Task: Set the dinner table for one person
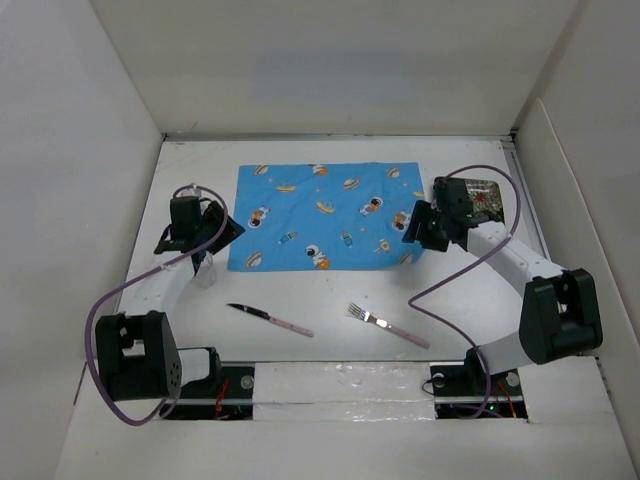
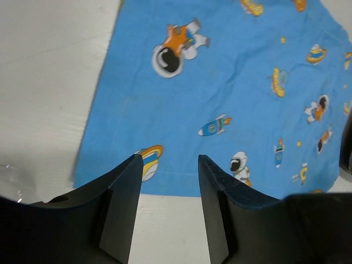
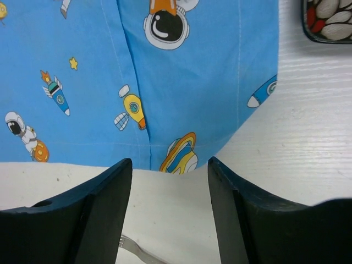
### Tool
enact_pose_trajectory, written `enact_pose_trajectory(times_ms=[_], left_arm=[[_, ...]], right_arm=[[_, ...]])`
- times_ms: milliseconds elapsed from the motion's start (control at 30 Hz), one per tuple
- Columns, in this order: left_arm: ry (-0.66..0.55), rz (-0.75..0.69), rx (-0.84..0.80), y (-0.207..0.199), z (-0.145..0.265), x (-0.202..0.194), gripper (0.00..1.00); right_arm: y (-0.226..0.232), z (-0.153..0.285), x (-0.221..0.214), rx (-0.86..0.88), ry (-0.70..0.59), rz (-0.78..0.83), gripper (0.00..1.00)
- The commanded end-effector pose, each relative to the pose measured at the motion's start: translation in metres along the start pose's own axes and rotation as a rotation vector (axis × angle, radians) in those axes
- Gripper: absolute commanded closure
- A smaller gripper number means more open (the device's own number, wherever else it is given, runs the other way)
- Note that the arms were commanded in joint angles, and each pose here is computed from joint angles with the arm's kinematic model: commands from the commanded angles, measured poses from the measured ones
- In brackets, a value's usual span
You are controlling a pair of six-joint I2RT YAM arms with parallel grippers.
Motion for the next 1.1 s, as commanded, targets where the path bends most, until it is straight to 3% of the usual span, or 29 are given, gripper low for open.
enact_pose_trajectory(times_ms=[0, 67, 100, 133, 200, 267, 367, 400, 533, 633, 667, 700, 767, 833, 900, 933, 967, 1067], left_arm=[[-0.086, -0.078, -0.09, -0.03, 0.012, 0.029, 0.59], [-0.098, -0.089, -0.117, -0.037, 0.01, 0.038, 0.6], [-0.093, -0.096, -0.124, -0.039, 0.008, 0.039, 0.6], [-0.095, -0.107, -0.136, -0.044, 0.007, 0.04, 0.64], [-0.072, -0.125, -0.136, -0.046, -0.002, 0.038, 0.67], [-0.024, -0.153, -0.146, -0.053, -0.015, 0.031, 0.69], [0.044, -0.208, -0.155, -0.068, -0.032, 0.016, 0.69], [0.059, -0.22, -0.161, -0.072, -0.035, 0.012, 0.69], [0.121, -0.243, -0.192, -0.089, -0.053, -0.008, 0.69], [0.15, -0.212, -0.211, -0.086, -0.062, -0.017, 0.69], [0.17, -0.2, -0.204, -0.084, -0.067, -0.021, 0.69], [0.177, -0.198, -0.203, -0.083, -0.069, -0.023, 0.69], [0.185, -0.193, -0.175, -0.08, -0.073, -0.024, 0.69], [0.183, -0.193, -0.164, -0.079, -0.074, -0.025, 0.69], [0.19, -0.193, -0.144, -0.076, -0.075, -0.027, 0.69], [0.194, -0.191, -0.138, -0.074, -0.075, -0.029, 0.69], [0.194, -0.18, -0.131, -0.07, -0.075, -0.028, 0.69], [0.187, -0.176, -0.122, -0.066, -0.073, -0.028, 0.69]], right_arm=[[-0.001, 0.015, 0.016, -0.042, -0.096, -0.01, 0.38], [-0.012, 0.013, 0.015, -0.085, -0.117, -0.054, 0.5], [-0.016, 0.012, 0.015, -0.104, -0.12, -0.07, 0.71], [-0.02, 0.011, 0.015, -0.112, -0.12, -0.087, 0.84], [-0.03, 0.004, 0.012, -0.127, -0.1, -0.128, 0.98], [-0.035, -0.001, 0.012, -0.102, -0.084, -0.151, 0.98], [-0.038, -0.011, 0.011, -0.062, -0.04, -0.175, 0.73], [-0.038, -0.017, 0.01, -0.056, -0.017, -0.176, 0.6], [-0.036, -0.03, 0.015, -0.051, 0.016, -0.177, 0.47], [-0.029, -0.043, 0.022, -0.044, 0.029, -0.169, 0.53], [-0.025, -0.046, 0.024, -0.042, 0.035, -0.162, 0.61], [-0.023, -0.049, 0.026, -0.053, 0.036, -0.152, 0.8], [-0.003, -0.044, 0.039, -0.114, -0.004, -0.104, 1.0], [0.002, -0.036, 0.039, -0.134, 0.001, -0.085, 1.0], [0.017, -0.015, 0.055, -0.152, -0.067, -0.026, 0.86], [0.019, -0.007, 0.052, -0.176, -0.036, -0.007, 0.76], [0.023, 0.003, 0.058, -0.173, -0.052, 0.012, 0.62], [0.021, 0.02, 0.051, -0.203, -0.066, 0.018, 0.47]])
Point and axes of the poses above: each gripper's point midway between its finger pads, its own z axis back along the fingers, its own y axis along the line the jaws close on, x = y × z, the point moved 10 cm from there along z, back along the fingers, and after that the axes turned 7 degrees about -z, right-handed, at the moved point
